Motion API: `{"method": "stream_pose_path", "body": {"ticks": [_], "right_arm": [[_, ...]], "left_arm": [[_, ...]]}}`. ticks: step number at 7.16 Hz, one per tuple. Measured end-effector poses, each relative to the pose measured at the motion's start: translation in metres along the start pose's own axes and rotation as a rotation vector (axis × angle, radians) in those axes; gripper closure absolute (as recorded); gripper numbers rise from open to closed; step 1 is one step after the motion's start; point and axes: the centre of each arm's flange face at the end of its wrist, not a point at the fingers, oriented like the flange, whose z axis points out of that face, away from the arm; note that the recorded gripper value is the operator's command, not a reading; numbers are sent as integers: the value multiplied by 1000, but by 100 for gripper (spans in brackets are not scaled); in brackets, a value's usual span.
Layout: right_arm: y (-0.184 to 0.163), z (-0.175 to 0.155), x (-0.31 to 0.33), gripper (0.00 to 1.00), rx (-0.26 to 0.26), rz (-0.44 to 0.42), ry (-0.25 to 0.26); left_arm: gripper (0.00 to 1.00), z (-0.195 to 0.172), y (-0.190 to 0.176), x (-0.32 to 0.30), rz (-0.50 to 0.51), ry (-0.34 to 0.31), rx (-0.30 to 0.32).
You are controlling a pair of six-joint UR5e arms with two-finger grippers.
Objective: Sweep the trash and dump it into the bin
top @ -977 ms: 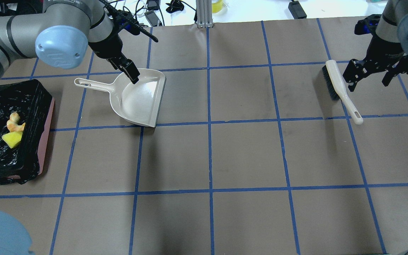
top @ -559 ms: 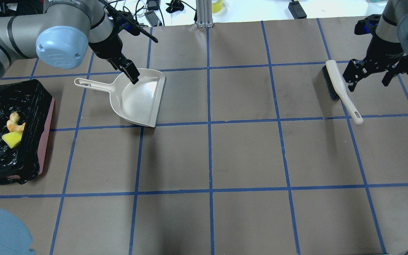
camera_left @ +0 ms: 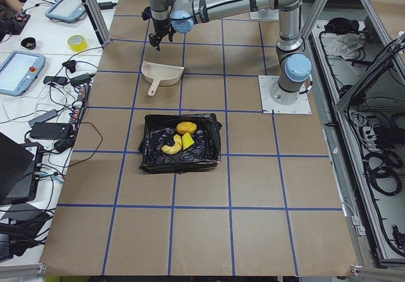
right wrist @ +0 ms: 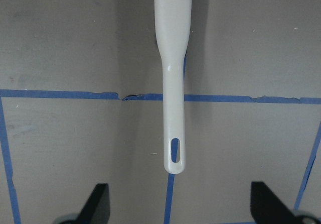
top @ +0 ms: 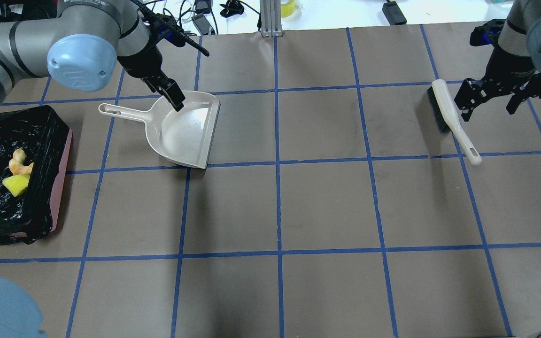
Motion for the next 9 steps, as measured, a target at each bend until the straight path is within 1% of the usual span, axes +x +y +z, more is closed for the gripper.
{"method": "stream_pose_path", "body": {"ticks": [4, 5, 6, 7, 8, 9], "right_arm": [[0, 0, 0, 0, 0, -2, 0], [0, 0, 0, 0, 0, -2, 0], [0, 0, 0, 0, -1, -2, 0], [0, 0, -1, 0, -1, -2, -1], [0, 1, -1, 0, -2, -1, -4], [-1, 3, -1, 0, -4, 0, -7]], "left_arm": [[11, -2, 1, 0, -10, 0, 1], [11, -2, 1, 1, -39, 2, 2], [7, -4, 0, 2, -95, 1, 5], [3, -8, 0, 5, -173, -4, 8], [3, -17, 2, 10, -254, -12, 2], [3, -32, 9, 18, -311, -22, -21]]}}
